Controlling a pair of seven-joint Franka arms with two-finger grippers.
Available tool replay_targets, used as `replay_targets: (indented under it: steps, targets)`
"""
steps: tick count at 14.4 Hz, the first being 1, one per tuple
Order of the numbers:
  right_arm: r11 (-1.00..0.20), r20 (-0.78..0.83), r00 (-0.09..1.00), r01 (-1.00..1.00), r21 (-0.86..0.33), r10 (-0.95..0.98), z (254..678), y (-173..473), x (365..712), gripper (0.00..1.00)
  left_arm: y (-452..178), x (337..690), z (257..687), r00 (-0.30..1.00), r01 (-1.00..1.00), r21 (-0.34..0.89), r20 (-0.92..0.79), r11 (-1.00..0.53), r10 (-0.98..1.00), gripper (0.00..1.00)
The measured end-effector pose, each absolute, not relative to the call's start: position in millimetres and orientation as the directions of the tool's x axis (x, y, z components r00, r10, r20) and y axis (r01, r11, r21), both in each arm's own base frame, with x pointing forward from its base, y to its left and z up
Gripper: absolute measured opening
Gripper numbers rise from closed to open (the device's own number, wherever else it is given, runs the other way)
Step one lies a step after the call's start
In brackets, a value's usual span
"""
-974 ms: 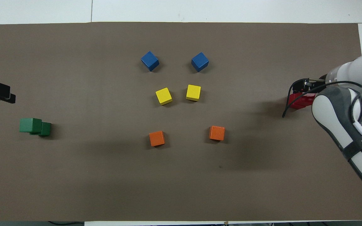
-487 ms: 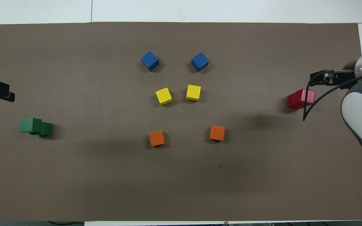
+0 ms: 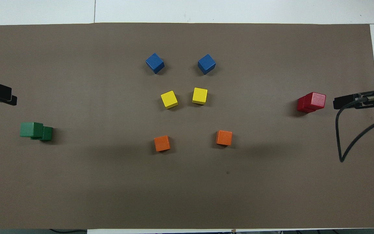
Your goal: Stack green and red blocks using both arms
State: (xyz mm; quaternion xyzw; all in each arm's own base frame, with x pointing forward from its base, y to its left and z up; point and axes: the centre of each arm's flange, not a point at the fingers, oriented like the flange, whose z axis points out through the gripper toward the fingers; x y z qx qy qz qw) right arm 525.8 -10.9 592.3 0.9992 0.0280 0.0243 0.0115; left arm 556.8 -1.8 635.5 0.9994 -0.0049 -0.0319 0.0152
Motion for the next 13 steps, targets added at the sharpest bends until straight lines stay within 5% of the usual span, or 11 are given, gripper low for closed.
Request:
replay_targets:
  steps: [13]
  targets:
    - [-0.999, -0.023, 0.999, 0.049, 0.003, 0.049, 610.4, -9.7, 520.7, 1.0, -1.2, 556.9, 635.7, 0.998, -0.008, 0.031, -0.063, -1.0, -0.01, 1.0]
